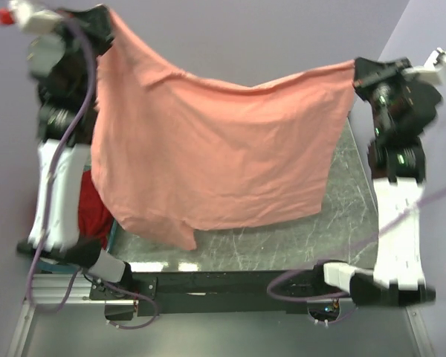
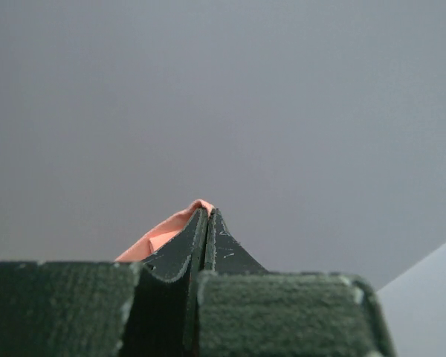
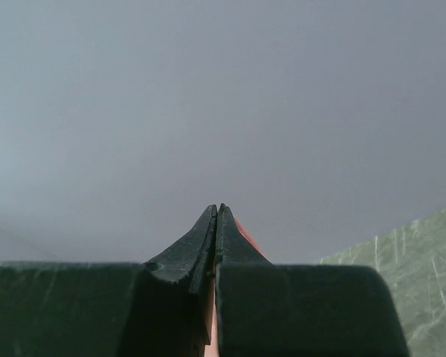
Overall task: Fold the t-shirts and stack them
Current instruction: Flatten the tshirt out
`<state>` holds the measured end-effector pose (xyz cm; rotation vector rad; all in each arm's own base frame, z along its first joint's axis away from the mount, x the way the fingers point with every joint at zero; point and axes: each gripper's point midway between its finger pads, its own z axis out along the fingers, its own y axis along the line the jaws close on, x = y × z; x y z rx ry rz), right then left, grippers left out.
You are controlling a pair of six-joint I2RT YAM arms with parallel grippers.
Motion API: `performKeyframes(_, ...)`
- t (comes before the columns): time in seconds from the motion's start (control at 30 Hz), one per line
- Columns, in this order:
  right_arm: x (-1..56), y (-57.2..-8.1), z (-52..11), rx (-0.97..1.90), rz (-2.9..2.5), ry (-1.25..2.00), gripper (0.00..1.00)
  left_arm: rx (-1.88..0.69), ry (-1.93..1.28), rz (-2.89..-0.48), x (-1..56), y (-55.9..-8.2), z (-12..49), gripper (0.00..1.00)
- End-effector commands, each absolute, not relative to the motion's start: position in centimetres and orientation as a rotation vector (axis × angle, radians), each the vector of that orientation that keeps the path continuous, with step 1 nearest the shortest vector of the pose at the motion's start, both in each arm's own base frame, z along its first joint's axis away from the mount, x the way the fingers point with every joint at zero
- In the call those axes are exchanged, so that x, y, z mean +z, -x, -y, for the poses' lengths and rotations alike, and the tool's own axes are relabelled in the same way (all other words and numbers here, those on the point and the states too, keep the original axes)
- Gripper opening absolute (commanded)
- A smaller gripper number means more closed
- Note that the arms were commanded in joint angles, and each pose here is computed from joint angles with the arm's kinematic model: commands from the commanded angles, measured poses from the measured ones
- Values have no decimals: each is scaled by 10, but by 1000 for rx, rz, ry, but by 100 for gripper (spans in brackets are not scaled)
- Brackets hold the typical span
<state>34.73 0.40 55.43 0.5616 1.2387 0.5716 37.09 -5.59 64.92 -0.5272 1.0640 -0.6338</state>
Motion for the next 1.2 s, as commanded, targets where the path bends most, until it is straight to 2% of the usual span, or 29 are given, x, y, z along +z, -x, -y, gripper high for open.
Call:
performKeyframes(0.0, 579, -392, -4, 611, -1167, -521, 0, -663, 439, -1043, 655, -428, 68, 1)
performKeyframes(0.03, 585, -399, -4, 612, -1156, -513, 0, -690, 418, -979, 679, -423, 68, 1)
performKeyframes(0.07, 576, -423, -2, 603, -1185, -523, 0, -685, 414, -1001, 666, -452, 70, 1)
performKeyframes(0.1, 605, -419, -1, 608, -1132, -498, 0, -694, 402, -982, 672, -457, 70, 1)
performKeyframes(0.17, 606, -440, 2, 601, -1151, -502, 0, -738, 357, -885, 699, -451, 66, 1)
performKeyframes(0.2, 633, -430, 2, 611, -1095, -479, 0, -754, 345, -854, 707, -446, 64, 1)
performKeyframes(0.37, 657, -417, 6, 621, -1042, -463, 0, -752, 296, -729, 739, -402, 51, 1)
performKeyframes(0.47, 613, -423, 11, 611, -1113, -509, 0, -729, 291, -749, 738, -388, 47, 1)
performKeyframes(0.53, 592, -421, 12, 614, -1131, -526, 0, -718, 314, -825, 713, -401, 47, 1)
performKeyframes(0.57, 588, -411, 12, 619, -1133, -532, 0, -728, 308, -830, 713, -387, 49, 1)
performKeyframes(0.6, 548, -422, 12, 615, -1209, -571, 0, -729, 325, -913, 681, -407, 52, 1)
performKeyframes(0.67, 527, -412, 11, 632, -1226, -589, 0, -754, 355, -948, 663, -394, 53, 1)
performKeyframes(0.7, 486, -418, 12, 626, -1296, -629, 0, -760, 375, -1054, 618, -412, 58, 1)
performKeyframes(0.77, 436, -417, 9, 633, -1387, -675, 0, -791, 415, -1077, 596, -393, 58, 1)
performKeyframes(0.8, 418, -415, 7, 638, -1422, -690, 0, -784, 478, -1184, 540, -407, 58, 1)
performKeyframes(0.83, 404, -411, 4, 647, -1449, -695, 0, -808, 525, -1227, 517, -405, 59, 1)
performKeyframes(0.87, 385, -410, 0, 665, -1490, -709, 0, -818, 541, -1237, 508, -389, 59, 1)
performKeyframes(0.9, 344, -408, -3, 665, -1568, -743, 0, -803, 593, -1337, 458, -393, 60, 1)
performKeyframes(0.97, 312, -400, -7, 676, -1625, -773, 0, -778, 695, -1379, 423, -374, 50, 1)
performKeyframes(1.0, 271, -394, -12, 678, -1705, -806, 0, -744, 753, -1467, 374, -372, 48, 1)
performKeyframes(1.07, 221, -382, -13, 656, -1802, -851, 0, -730, 835, -1495, 341, -351, 43, 1)
performKeyframes(1.1, 205, -379, -11, 631, -1829, -875, 0, -693, 887, -1584, 293, -344, 42, 1)
performKeyframes(1.17, 169, -369, -10, 585, -1930, -905, 0, -662, 942, -1622, 263, -328, 37, 1)
